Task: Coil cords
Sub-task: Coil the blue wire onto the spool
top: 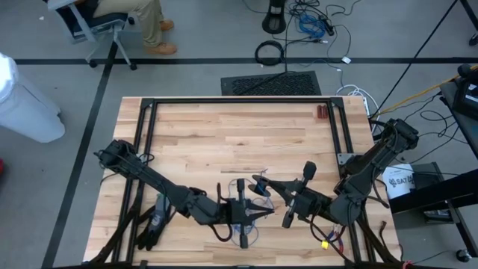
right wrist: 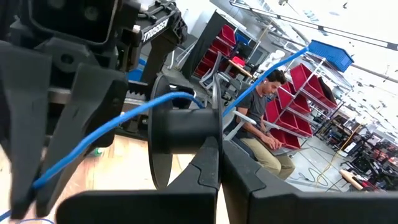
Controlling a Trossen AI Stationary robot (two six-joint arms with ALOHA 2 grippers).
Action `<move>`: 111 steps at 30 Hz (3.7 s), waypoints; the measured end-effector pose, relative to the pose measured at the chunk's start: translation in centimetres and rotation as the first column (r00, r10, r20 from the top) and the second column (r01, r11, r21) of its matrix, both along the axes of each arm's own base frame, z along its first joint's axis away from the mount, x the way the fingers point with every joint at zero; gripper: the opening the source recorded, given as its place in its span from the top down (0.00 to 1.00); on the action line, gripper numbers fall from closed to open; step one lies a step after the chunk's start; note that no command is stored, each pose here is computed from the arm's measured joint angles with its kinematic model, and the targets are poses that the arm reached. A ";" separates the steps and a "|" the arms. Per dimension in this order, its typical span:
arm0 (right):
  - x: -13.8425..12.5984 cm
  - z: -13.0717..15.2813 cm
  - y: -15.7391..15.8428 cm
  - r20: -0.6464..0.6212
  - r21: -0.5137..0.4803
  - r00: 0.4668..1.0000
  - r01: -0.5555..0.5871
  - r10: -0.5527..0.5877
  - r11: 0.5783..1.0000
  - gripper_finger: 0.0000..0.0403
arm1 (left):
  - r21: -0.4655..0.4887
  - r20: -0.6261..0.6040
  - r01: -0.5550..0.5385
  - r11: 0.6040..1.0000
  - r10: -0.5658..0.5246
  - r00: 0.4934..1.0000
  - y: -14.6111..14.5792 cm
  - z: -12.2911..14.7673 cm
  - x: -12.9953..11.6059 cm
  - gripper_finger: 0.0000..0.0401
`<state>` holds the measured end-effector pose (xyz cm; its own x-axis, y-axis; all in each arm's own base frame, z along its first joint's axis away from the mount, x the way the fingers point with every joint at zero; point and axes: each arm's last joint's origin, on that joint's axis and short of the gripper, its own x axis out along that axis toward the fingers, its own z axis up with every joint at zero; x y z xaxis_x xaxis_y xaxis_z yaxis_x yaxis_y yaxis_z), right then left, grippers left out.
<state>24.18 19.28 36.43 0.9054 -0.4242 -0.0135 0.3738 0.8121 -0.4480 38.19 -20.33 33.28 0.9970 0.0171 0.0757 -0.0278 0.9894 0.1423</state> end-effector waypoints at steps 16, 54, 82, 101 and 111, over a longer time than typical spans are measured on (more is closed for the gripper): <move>0.0 0.0 0.0 -0.008 -0.021 1.000 0.005 -0.005 1.000 1.00 | -0.001 0.001 0.052 0.999 -0.052 0.999 -0.7 0.0 -0.3 0.82; -1.2 0.7 0.8 0.021 -0.003 1.000 0.002 -0.002 1.000 1.00 | -0.073 0.030 0.001 0.997 0.001 1.000 0.3 0.3 0.1 0.87; -1.2 0.7 0.7 0.025 0.008 1.000 0.017 -0.017 1.000 1.00 | -0.096 0.043 -0.102 0.990 0.106 0.993 0.0 0.6 -0.3 0.97; -1.2 0.7 0.7 0.032 0.022 0.999 0.017 -0.018 1.000 1.00 | -0.111 0.062 -0.120 0.987 0.127 0.990 0.7 0.7 0.0 0.97; -1.1 0.8 0.7 0.046 0.041 0.999 0.018 -0.019 0.999 1.00 | -0.129 0.060 -0.110 0.985 0.119 0.991 1.4 0.5 0.6 0.97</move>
